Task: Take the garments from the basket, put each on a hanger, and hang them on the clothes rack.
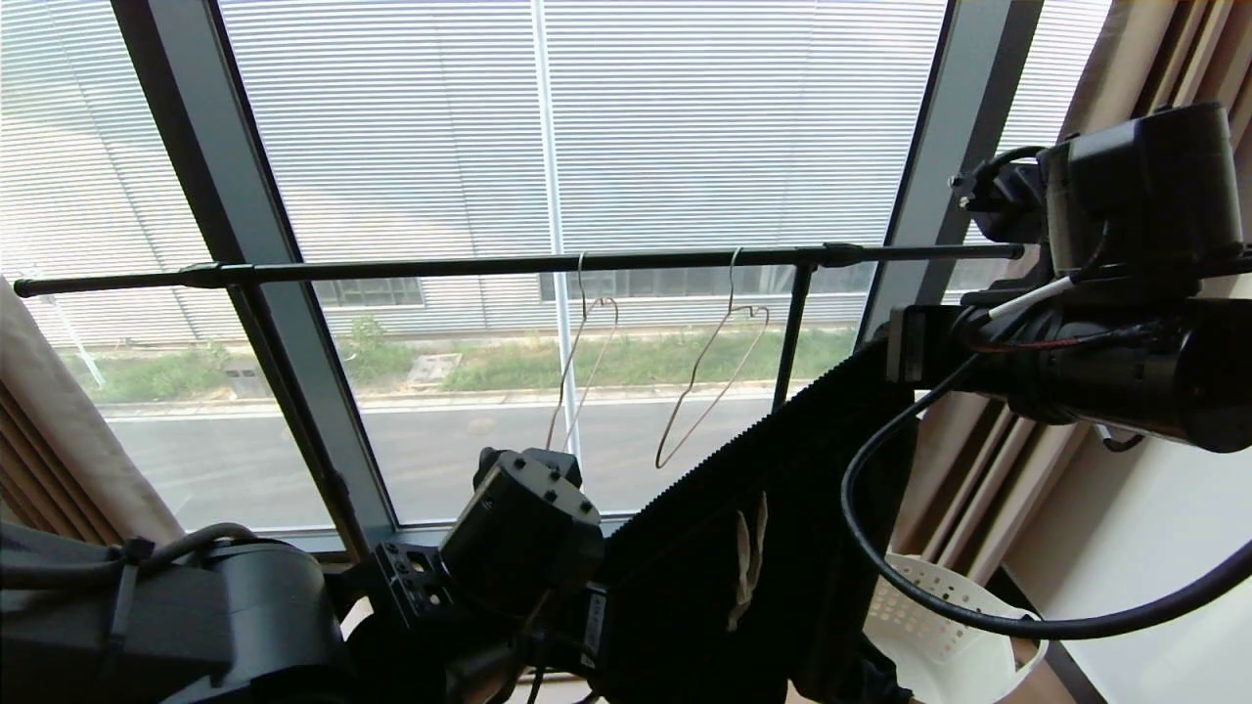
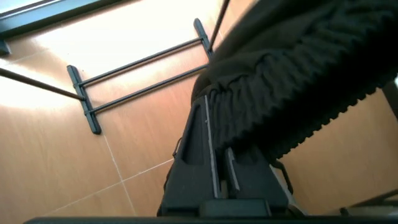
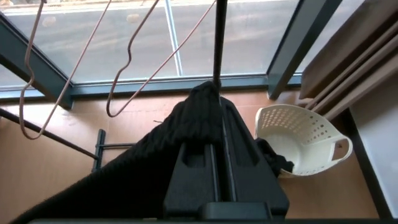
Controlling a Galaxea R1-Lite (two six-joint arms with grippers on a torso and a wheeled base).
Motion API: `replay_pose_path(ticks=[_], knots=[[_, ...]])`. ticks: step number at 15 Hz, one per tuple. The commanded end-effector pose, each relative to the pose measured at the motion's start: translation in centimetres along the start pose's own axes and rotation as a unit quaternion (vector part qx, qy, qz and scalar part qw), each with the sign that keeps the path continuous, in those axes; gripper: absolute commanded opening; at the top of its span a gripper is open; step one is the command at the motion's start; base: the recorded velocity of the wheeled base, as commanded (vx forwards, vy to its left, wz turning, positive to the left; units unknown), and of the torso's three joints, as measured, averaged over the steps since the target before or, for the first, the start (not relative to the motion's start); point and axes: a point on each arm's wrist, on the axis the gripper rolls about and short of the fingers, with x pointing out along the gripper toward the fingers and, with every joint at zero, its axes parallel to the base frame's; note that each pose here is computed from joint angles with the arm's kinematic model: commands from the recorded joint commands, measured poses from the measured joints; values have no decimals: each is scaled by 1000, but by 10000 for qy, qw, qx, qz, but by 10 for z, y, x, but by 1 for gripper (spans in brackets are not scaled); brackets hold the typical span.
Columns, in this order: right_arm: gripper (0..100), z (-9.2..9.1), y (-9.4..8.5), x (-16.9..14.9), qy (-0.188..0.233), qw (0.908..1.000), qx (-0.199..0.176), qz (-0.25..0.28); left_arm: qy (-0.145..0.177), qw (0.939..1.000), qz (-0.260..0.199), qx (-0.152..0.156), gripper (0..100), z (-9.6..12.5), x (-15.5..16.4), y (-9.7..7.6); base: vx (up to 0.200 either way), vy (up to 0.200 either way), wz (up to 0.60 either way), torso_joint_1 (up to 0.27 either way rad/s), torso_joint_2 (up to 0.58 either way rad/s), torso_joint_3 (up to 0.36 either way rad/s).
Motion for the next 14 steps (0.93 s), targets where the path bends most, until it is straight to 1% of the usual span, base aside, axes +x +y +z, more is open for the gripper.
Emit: replay_pose_path(ticks=[1, 2, 3, 5, 7, 8, 9, 11, 13, 14], knots=[[0, -13, -6, -1, 42, 9999, -117, 13, -155, 9997, 20, -163, 0, 7, -9, 10, 0, 0, 0, 0, 0, 0], [0, -19, -7, 1, 72, 9997, -216, 19, -186, 9996, -21, -199, 0, 9, -11, 12, 0, 0, 0, 0, 0, 0], [0, -29, -9, 3, 116, 9992, -377, 70, -234, 9993, -116, -265, 0, 12, -16, 16, 0, 0, 0, 0, 0, 0], [0, -45, -12, 6, 204, 9966, -741, 288, -371, 9977, -357, -431, 0, 23, -26, 25, 0, 0, 0, 0, 0, 0], [0, -57, -15, 9, 251, 9946, -946, 350, -432, 9959, -583, -549, 0, 30, -32, 33, 0, 0, 0, 0, 0, 0], [0, -61, -16, 10, 271, 9939, -1010, 353, -445, 9956, -599, -569, 0, 32, -32, 34, 0, 0, 0, 0, 0, 0], [0, -67, -18, 10, 294, 9922, -1161, 358, -505, 9951, -590, -619, 0, 37, -32, 36, 0, 0, 0, 0, 0, 0], [0, -73, -23, 2, 237, 9895, -1301, 578, -514, 9951, -610, -584, 0, 37, -33, 37, 0, 0, 0, 0, 0, 0], [0, -77, -28, -6, 217, 9841, -1512, 905, -566, 9956, -609, -443, 0, 39, -35, 39, 0, 0, 0, 0, 0, 0], [0, -77, -31, -12, 117, 9809, -1581, 1125, -617, 9941, -788, -415, 0, 41, -40, 39, 0, 0, 0, 0, 0, 0]])
